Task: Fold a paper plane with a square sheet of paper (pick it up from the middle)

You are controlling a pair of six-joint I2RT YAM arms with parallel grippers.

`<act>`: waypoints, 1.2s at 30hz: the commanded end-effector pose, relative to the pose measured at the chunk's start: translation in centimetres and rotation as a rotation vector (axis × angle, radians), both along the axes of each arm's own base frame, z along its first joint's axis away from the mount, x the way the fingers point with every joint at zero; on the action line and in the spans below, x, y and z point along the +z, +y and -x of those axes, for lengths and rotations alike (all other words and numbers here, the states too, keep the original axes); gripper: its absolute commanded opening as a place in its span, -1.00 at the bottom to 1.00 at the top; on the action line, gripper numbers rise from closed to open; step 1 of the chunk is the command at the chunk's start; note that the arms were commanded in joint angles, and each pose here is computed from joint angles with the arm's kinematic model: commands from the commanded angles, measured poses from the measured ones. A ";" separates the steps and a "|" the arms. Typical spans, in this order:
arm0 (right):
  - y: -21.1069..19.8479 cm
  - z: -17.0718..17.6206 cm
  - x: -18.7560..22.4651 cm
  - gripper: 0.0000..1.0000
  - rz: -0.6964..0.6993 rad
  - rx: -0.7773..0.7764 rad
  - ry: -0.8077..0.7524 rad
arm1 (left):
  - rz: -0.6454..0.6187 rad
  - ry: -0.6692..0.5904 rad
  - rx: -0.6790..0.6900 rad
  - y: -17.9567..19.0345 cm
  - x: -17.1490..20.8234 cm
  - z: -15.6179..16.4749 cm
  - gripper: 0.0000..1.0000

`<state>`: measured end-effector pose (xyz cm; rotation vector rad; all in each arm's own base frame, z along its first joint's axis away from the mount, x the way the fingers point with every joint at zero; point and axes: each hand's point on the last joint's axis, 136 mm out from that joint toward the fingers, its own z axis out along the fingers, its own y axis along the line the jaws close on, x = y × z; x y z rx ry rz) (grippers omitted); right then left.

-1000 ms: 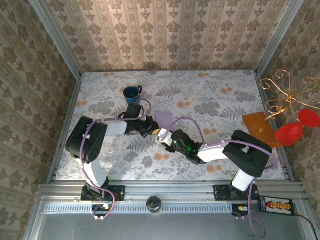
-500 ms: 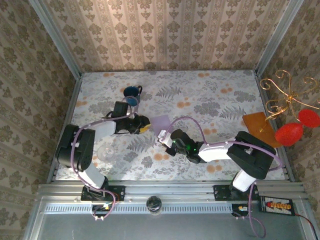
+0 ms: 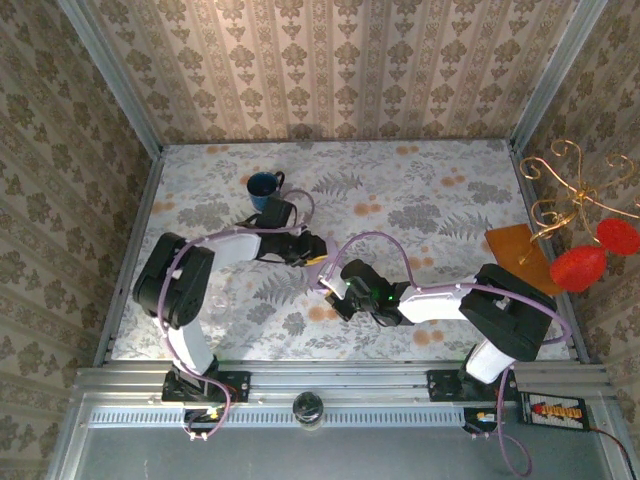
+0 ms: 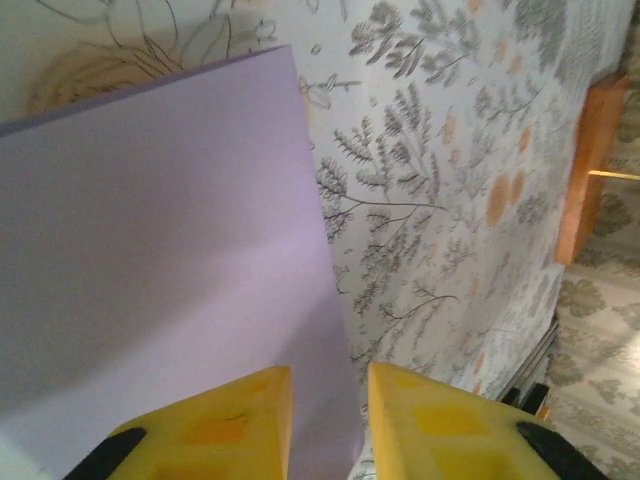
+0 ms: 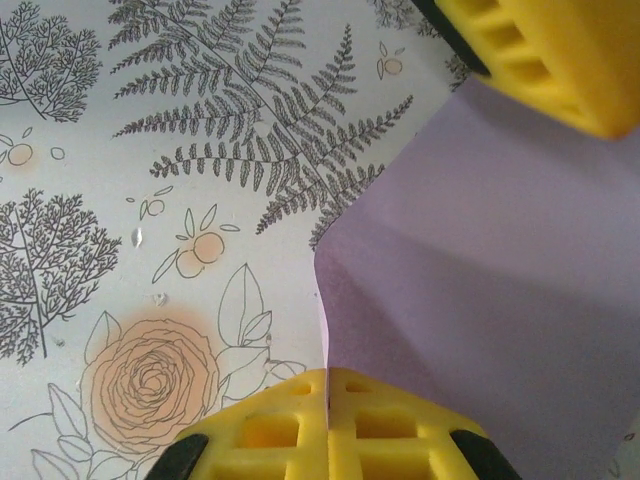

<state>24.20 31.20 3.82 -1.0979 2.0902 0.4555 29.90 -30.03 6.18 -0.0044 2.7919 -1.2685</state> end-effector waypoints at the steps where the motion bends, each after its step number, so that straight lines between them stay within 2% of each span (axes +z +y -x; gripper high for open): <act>1: 0.3 0.1 0.4 -0.91 -0.026 -0.022 0.040 | -0.039 0.021 -0.024 0.1 -1.3 0.0 -0.53; 13: -0.4 -1.5 1.5 -0.92 -0.048 -0.170 0.071 | -0.167 0.040 -0.111 0.1 -3.6 0.4 -0.56; 18: -2.0 -3.1 1.3 -0.93 -0.023 -0.289 0.062 | -0.223 0.049 -0.160 0.1 -4.6 1.1 -0.61; 25: -3.7 -4.3 0.7 -0.94 0.011 -0.397 0.053 | -0.216 0.058 -0.177 -0.2 -4.9 1.3 -0.64; 31: -3.8 -4.9 0.0 -0.93 0.034 -0.430 0.067 | -0.180 0.028 -0.198 -0.9 -3.5 0.9 -0.66; 36: -3.3 -4.8 -0.1 -0.93 0.029 -0.406 0.086 | -0.144 -0.072 -0.213 -1.4 0.5 -0.4 -0.65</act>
